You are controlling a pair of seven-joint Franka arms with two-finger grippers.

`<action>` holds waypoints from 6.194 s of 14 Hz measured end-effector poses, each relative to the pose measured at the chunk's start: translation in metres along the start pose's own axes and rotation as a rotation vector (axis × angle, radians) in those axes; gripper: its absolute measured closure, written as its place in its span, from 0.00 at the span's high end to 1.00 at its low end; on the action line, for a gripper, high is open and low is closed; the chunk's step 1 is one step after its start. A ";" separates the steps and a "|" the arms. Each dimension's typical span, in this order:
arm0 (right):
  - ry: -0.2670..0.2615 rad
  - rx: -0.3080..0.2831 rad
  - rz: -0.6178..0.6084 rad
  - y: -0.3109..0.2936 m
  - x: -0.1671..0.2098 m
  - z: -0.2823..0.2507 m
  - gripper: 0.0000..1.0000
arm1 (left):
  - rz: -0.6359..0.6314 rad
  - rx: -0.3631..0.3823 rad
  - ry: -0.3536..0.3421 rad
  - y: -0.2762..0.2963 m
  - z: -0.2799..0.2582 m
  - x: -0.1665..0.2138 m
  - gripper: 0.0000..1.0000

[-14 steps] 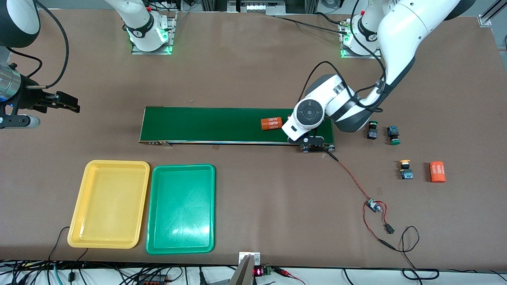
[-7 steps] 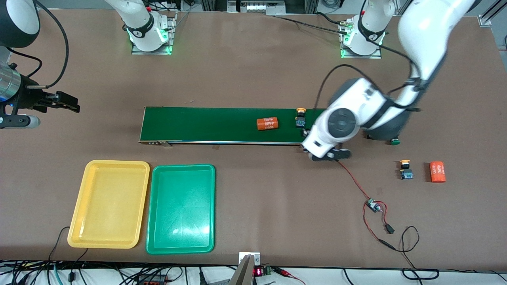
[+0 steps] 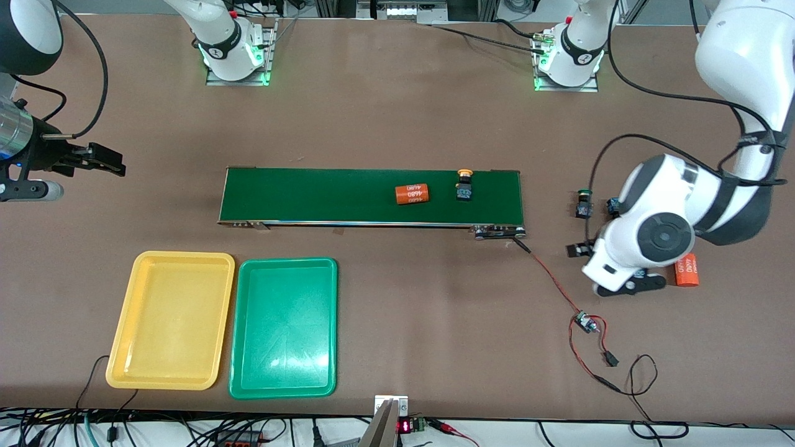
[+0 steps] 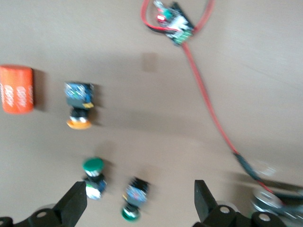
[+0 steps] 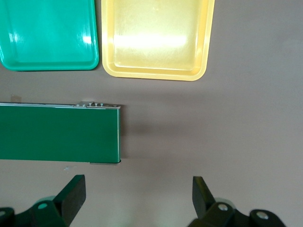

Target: Sort buttons by color to trays

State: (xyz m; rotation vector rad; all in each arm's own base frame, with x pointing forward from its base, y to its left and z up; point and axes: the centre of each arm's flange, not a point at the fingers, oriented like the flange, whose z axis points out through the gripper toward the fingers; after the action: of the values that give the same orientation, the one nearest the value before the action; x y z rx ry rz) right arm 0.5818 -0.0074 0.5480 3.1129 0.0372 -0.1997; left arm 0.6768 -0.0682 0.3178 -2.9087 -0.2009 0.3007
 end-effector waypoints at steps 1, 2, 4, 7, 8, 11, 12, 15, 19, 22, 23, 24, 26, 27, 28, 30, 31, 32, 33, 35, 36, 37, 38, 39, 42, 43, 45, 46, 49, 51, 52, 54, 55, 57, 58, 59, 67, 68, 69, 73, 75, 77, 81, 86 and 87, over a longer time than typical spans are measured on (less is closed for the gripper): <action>-0.008 0.001 -0.001 -0.001 -0.003 0.004 1.00 | 0.028 -0.011 0.017 -0.017 0.016 0.013 1.00; -0.014 0.005 -0.003 -0.002 -0.008 0.008 1.00 | 0.062 -0.022 0.034 -0.036 0.033 0.025 1.00; -0.004 0.044 -0.002 -0.007 -0.021 0.015 1.00 | 0.120 -0.035 0.074 -0.069 0.061 0.044 1.00; 0.009 0.079 -0.006 -0.018 -0.047 0.024 1.00 | 0.145 -0.038 0.085 -0.099 0.091 0.056 1.00; 0.009 0.079 -0.002 -0.027 -0.055 0.026 1.00 | 0.142 -0.042 0.069 -0.103 0.103 0.056 1.00; 0.026 0.067 0.043 -0.086 -0.077 0.033 1.00 | 0.135 -0.061 0.011 -0.111 0.142 0.054 1.00; 0.028 0.058 0.057 -0.113 -0.086 0.037 1.00 | 0.133 -0.066 -0.002 -0.112 0.151 0.053 1.00; 0.050 0.033 0.067 -0.177 -0.108 0.044 1.00 | 0.135 -0.075 -0.025 -0.112 0.167 0.052 0.93; 0.139 0.049 0.060 -0.206 -0.110 0.068 1.00 | 0.134 -0.086 -0.031 -0.115 0.171 0.052 0.43; 0.138 0.047 0.044 -0.215 -0.113 0.086 1.00 | 0.144 -0.094 -0.028 -0.108 0.165 0.051 0.41; 0.129 0.044 0.045 -0.215 -0.112 0.094 1.00 | 0.164 -0.100 -0.042 -0.098 0.154 0.048 0.41; 0.124 0.044 0.046 -0.215 -0.110 0.102 1.00 | 0.198 -0.105 -0.075 -0.080 0.137 0.040 0.41; 0.102 0.042 0.049 -0.215 -0.102 0.119 1.00 | 0.280 -0.113 -0.137 -0.027 0.088 0.013 0.41; 0.092 0.040 0.053 -0.214 -0.098 0.126 1.00 | 0.286 -0.115 -0.150 0.001 0.063 -0.001 0.41; 0.085 0.039 0.063 -0.209 -0.094 0.131 1.00 | 0.275 -0.119 -0.165 0.025 0.042 -0.017 0.41; 0.080 0.041 0.084 -0.198 -0.087 0.135 1.00 | 0.272 -0.164 -0.209 0.072 0.013 -0.048 0.41; 0.086 0.044 0.087 -0.197 -0.085 0.136 1.00 | 0.273 -0.202 -0.245 0.093 0.008 -0.063 0.41; 0.097 0.050 0.088 -0.199 -0.083 0.137 1.00 | 0.261 -0.230 -0.279 0.111 0.010 -0.076 0.41; 0.103 0.054 0.099 -0.205 -0.082 0.140 1.00 | 0.244 -0.244 -0.296 0.128 0.015 -0.086 0.41; 0.097 0.056 0.124 -0.232 -0.085 0.155 1.00 | 0.204 -0.256 -0.295 0.161 0.030 -0.105 0.41; 0.099 0.060 0.142 -0.247 -0.088 0.161 1.00 | 0.190 -0.263 -0.288 0.176 0.040 -0.115 0.41; 0.101 0.066 0.168 -0.259 -0.090 0.165 1.00 | 0.179 -0.269 -0.288 0.188 0.051 -0.126 0.41; 0.101 0.072 0.189 -0.270 -0.090 0.169 1.00 | 0.165 -0.266 -0.296 0.194 0.061 -0.134 0.41; 0.097 0.076 0.194 -0.280 -0.090 0.172 1.00 | 0.149 -0.262 -0.302 0.197 0.066 -0.139 0.41; 0.090 0.087 0.151 -0.313 -0.085 0.178 1.00 | 0.132 -0.258 -0.305 0.199 0.067 -0.142 0.41; 0.092 0.081 0.132 -0.321 -0.082 0.180 1.00 | 0.129 -0.256 -0.306 0.201 0.067 -0.143 0.48; 0.094 0.067 0.101 -0.328 -0.076 0.185 1.00 | 0.127 -0.254 -0.305 0.202 0.067 -0.144 0.64; 0.091 0.065 0.094 -0.328 -0.074 0.188 1.00 | 0.125 -0.254 -0.303 0.202 0.066 -0.143 0.73; 0.094 0.069 0.090 -0.330 -0.071 0.192 1.00 | 0.095 -0.258 -0.286 0.189 0.051 -0.128 0.99; 0.103 0.076 0.090 -0.330 -0.069 0.193 1.00 | 0.057 -0.245 -0.273 0.166 0.021 -0.107 1.00; 0.106 0.079 0.090 -0.331 -0.069 0.193 1.00 | 0.040 -0.242 -0.263 0.153 0.002 -0.096 1.00; 0.115 0.086 0.090 -0.332 -0.068 0.192 1.00 | 0.025 -0.242 -0.219 0.128 -0.030 -0.076 1.00; 0.120 0.089 0.092 -0.332 -0.067 0.191 1.00 | 0.031 -0.223 -0.184 0.114 -0.039 -0.067 1.00; 0.124 0.097 0.114 -0.335 -0.067 0.192 1.00 | 0.076 -0.155 -0.117 0.084 -0.042 -0.049 1.00; 0.127 0.103 0.124 -0.340 -0.066 0.192 1.00 | 0.113 -0.131 -0.095 0.066 -0.039 -0.039 1.00; 0.129 0.112 0.122 -0.349 -0.065 0.190 1.00 | 0.151 -0.112 -0.087 0.046 -0.031 -0.028 1.00; 0.128 0.135 0.083 -0.430 -0.065 0.202 1.00 | 0.393 -0.061 0.038 -0.122 0.031 0.018 1.00; 0.126 0.125 0.091 -0.438 -0.066 0.210 1.00 | 0.414 -0.039 0.067 -0.141 0.038 0.017 1.00; 0.121 0.117 0.096 -0.444 -0.066 0.218 1.00 | 0.429 -0.015 0.098 -0.159 0.044 0.016 1.00; 0.106 0.117 0.127 -0.455 -0.059 0.233 1.00 | 0.421 0.044 0.229 -0.217 0.073 0.025 1.00; 0.105 0.119 0.139 -0.455 -0.054 0.235 1.00 | 0.429 0.051 0.265 -0.223 0.097 0.031 1.00; 0.100 0.117 0.145 -0.453 -0.051 0.239 1.00 | 0.429 0.045 0.241 -0.225 0.126 0.034 1.00; 0.076 0.103 0.160 -0.451 -0.048 0.257 1.00 | 0.425 0.033 0.225 -0.228 0.172 0.038 1.00; 0.046 0.088 0.170 -0.451 -0.047 0.279 1.00 | 0.421 0.027 0.269 -0.228 0.198 0.043 0.73; 0.043 0.087 0.170 -0.451 -0.047 0.281 1.00 | 0.415 0.028 0.271 -0.232 0.197 0.044 0.63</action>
State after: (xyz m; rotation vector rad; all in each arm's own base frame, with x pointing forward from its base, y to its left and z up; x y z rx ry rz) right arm 0.4884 0.4359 0.2663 3.1842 -0.2415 -0.1331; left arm 0.6504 0.2016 0.1724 -2.8988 0.4488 -0.0317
